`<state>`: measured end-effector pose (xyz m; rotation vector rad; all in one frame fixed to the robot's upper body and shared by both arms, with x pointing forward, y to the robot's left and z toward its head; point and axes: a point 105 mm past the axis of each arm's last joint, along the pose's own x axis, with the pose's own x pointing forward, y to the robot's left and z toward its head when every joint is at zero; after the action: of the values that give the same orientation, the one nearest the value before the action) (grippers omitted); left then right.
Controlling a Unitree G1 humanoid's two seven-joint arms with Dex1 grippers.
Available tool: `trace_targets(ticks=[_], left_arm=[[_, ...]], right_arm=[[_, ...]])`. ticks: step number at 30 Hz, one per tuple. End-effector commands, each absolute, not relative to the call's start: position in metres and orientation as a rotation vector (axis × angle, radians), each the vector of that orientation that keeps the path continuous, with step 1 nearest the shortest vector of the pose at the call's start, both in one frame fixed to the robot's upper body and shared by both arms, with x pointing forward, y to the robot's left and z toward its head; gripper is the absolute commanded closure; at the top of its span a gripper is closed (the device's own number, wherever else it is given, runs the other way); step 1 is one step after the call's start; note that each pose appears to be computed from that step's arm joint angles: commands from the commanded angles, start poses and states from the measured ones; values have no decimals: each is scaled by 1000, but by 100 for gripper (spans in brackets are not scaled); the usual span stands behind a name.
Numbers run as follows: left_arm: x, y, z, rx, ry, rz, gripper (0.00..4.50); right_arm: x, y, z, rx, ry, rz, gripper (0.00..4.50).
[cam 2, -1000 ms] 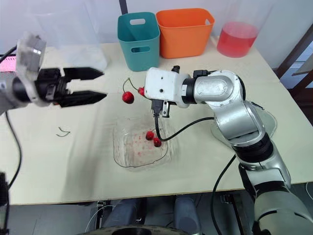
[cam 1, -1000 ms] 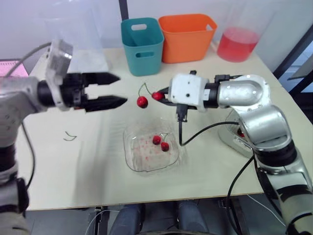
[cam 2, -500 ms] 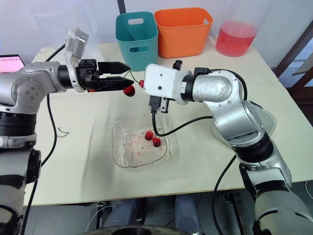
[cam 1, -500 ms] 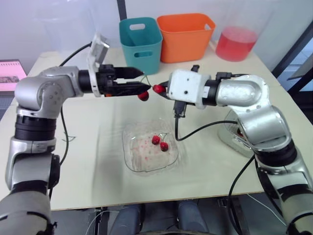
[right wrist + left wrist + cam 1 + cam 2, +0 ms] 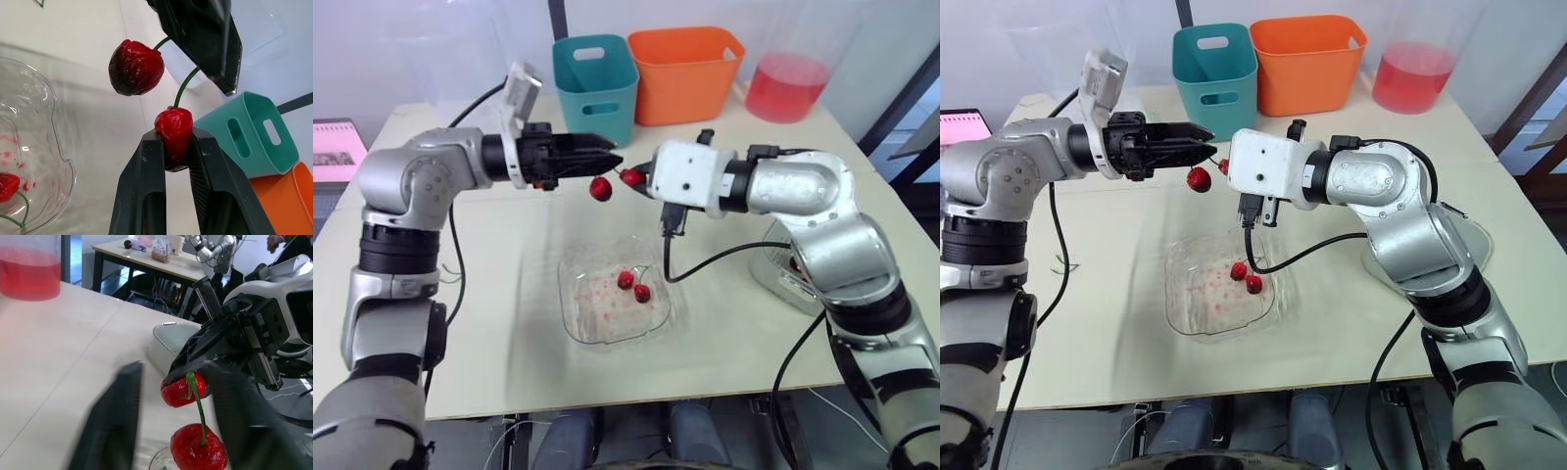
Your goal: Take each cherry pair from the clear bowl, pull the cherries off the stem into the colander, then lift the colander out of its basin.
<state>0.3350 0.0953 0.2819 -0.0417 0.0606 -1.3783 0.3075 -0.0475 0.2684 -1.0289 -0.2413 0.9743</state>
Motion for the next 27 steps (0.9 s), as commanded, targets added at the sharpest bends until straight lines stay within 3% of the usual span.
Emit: trace_targets(ticks=[1,6,8,9,15,20,27], left_arm=[[330,97,299,-19,-11,-1381,445],[329,97,302,-45,-19,-1394,445],[330,99,303,-37,-28,-1388,450],[330,100,303,-24,-33,-1387,450],[322,105,307,74,-51,-1443,450],[316,99,316,187,-93,-1480,450],[306,81,312,227,-92,-1542,450]], right_arm=[[301,-44,278,-1052,-300,962,425],[300,-44,277,-1050,-296,965,425],[300,-47,276,-1019,-269,972,329],[299,-49,275,-990,-246,986,301],[293,-81,283,-662,-91,1060,3],[294,-98,297,-359,65,1087,3],[287,-87,304,-307,160,1173,3]])
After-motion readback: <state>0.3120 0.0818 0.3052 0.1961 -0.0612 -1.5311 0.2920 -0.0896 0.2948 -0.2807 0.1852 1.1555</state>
